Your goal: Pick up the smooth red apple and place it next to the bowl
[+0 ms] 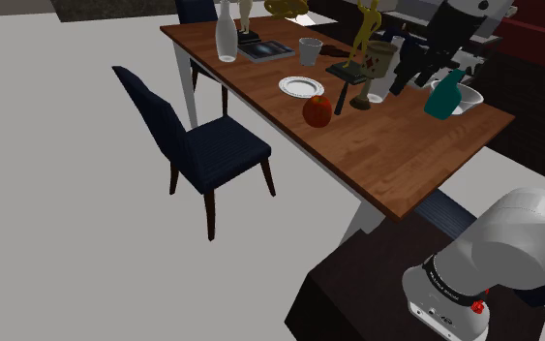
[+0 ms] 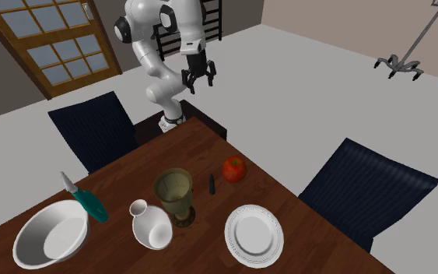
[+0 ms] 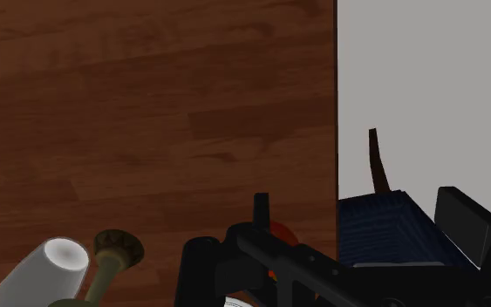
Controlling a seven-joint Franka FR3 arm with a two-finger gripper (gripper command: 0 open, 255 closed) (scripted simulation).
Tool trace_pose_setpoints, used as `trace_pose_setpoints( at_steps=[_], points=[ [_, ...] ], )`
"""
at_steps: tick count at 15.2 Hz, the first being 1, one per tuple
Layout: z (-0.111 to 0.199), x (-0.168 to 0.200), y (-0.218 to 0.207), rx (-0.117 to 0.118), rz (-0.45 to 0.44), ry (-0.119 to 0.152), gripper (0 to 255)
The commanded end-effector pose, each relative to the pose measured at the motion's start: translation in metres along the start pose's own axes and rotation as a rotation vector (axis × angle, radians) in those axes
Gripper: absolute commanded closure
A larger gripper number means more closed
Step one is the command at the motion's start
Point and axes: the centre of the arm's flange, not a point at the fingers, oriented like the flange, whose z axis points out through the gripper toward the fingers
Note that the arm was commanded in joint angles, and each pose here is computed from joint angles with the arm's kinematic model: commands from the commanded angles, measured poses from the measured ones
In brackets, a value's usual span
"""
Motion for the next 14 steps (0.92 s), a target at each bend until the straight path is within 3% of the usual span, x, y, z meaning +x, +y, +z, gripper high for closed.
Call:
trace_pose_setpoints(
  at_steps=[1,14],
  points=[
    [0.000,0.000,0.000,0.000,0.000,0.000,0],
    [0.091,0.157,0.027,-0.026,-0.220,-0.103,0]
  ],
)
